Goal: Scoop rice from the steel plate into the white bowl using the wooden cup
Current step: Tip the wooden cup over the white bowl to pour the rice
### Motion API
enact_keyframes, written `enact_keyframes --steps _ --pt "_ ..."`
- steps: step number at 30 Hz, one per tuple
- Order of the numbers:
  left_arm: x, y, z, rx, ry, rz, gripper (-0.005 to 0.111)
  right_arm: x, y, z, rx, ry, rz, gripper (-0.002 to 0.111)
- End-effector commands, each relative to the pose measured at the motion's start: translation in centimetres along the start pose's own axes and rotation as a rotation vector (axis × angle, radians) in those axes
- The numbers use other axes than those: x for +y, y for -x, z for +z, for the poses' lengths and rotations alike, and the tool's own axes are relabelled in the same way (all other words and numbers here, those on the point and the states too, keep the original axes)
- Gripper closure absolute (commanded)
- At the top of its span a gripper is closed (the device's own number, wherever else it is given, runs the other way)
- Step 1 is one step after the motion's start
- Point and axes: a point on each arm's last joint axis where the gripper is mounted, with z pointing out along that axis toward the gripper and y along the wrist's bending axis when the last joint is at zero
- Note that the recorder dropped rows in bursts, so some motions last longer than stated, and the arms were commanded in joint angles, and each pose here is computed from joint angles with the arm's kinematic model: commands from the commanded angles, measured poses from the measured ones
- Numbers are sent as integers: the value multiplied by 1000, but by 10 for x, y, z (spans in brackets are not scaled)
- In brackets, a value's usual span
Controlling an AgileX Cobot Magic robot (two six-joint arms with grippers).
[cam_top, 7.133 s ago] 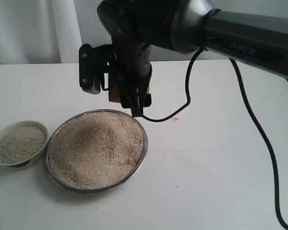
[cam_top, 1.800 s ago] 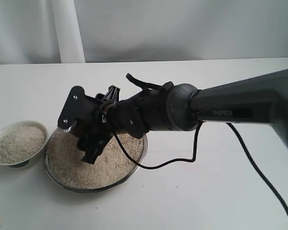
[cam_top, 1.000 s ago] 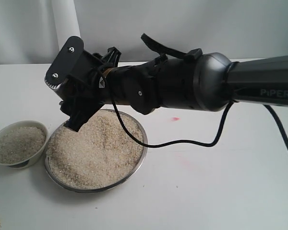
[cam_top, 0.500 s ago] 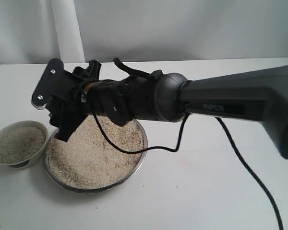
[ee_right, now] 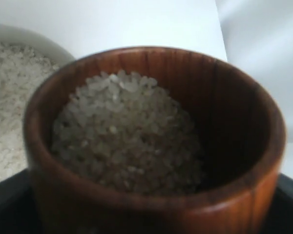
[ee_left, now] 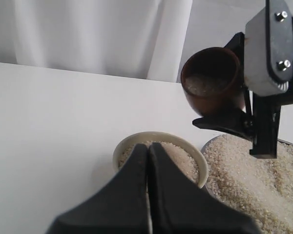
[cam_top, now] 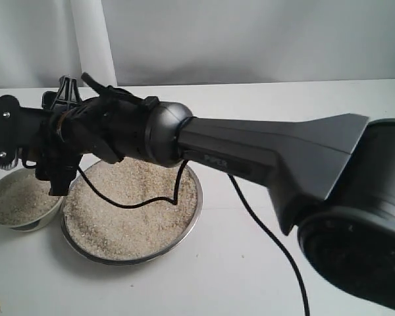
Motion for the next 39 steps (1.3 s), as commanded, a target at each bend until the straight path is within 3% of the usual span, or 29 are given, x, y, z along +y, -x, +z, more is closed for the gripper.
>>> enact_keyframes --steps 1,8,23,39 --pt "0 0 0 -4 -4 -5 107 -1 8 2 41 -74 -124 108" --pt "0 0 0 -4 -4 -5 107 2 10 4 154 -181 -264 108" --pt "0 0 0 -4 -4 -5 107 29 16 18 216 -221 -517 108" --pt "0 0 0 -4 -4 -5 107 38 28 17 258 -297 -714 108"
